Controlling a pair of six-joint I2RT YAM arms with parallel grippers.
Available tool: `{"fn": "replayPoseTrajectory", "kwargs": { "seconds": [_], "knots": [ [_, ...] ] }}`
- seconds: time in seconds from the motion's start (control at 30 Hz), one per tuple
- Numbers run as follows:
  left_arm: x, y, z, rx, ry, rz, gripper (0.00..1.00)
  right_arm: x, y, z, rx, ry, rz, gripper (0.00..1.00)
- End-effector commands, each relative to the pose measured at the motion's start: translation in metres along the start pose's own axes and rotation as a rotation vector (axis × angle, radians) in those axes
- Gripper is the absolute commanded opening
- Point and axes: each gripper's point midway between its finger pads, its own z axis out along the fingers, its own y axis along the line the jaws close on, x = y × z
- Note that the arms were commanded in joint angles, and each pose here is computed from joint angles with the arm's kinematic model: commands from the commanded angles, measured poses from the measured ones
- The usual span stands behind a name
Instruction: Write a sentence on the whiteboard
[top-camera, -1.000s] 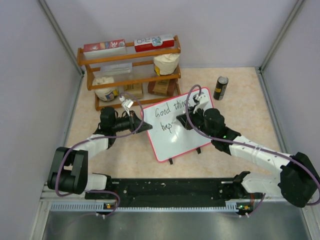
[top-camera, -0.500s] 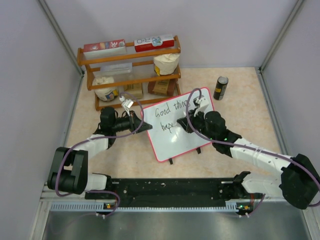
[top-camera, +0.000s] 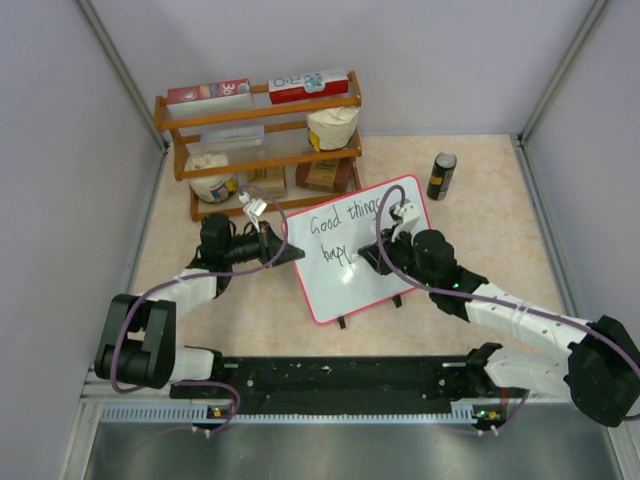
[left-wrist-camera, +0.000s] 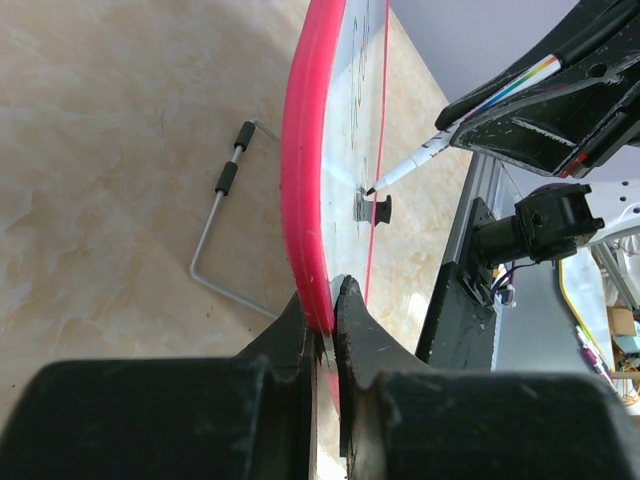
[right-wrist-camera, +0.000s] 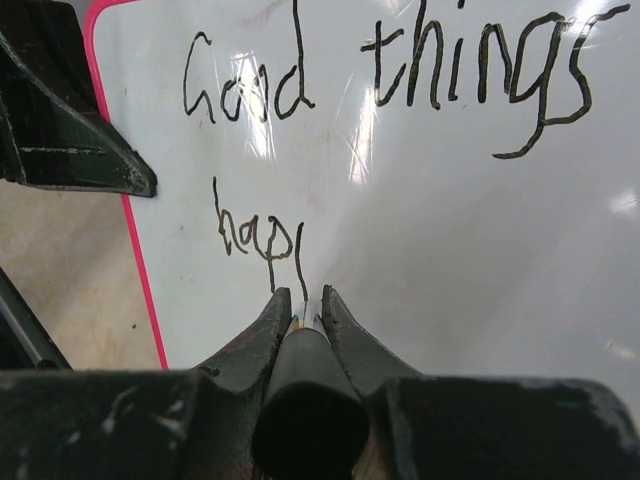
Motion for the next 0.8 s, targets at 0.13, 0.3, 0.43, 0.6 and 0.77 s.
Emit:
{"fn": "replayPoseTrajectory", "kwargs": {
  "seconds": [0.13,0.3,0.43,0.6,0.77],
  "knots": [
    [0.044,0.017,0.001,-0.024,0.102,0.103,0.00,-0.023,0.007,-0.009,-0.018,-0.058,-0.003,0.00],
    [0.044,0.017,0.001,-0.024,0.102,0.103,0.00,-0.056,0.018,-0.011,-0.041,-0.139,-0.001,0.00],
    [0.044,0.017,0.001,-0.025,0.101,0.105,0.00,-0.074,0.022,-0.006,-0.036,-0.174,-0.003,0.00],
    [0.044,0.017,0.000,-0.025,0.102,0.104,0.00,-0.083,0.023,0.008,-0.029,-0.179,-0.001,0.00],
    [0.044,0.017,0.001,-0.025,0.101,0.105,0.00,-0.080,0.022,0.015,-0.024,-0.161,0.002,0.00]
  ]
}}
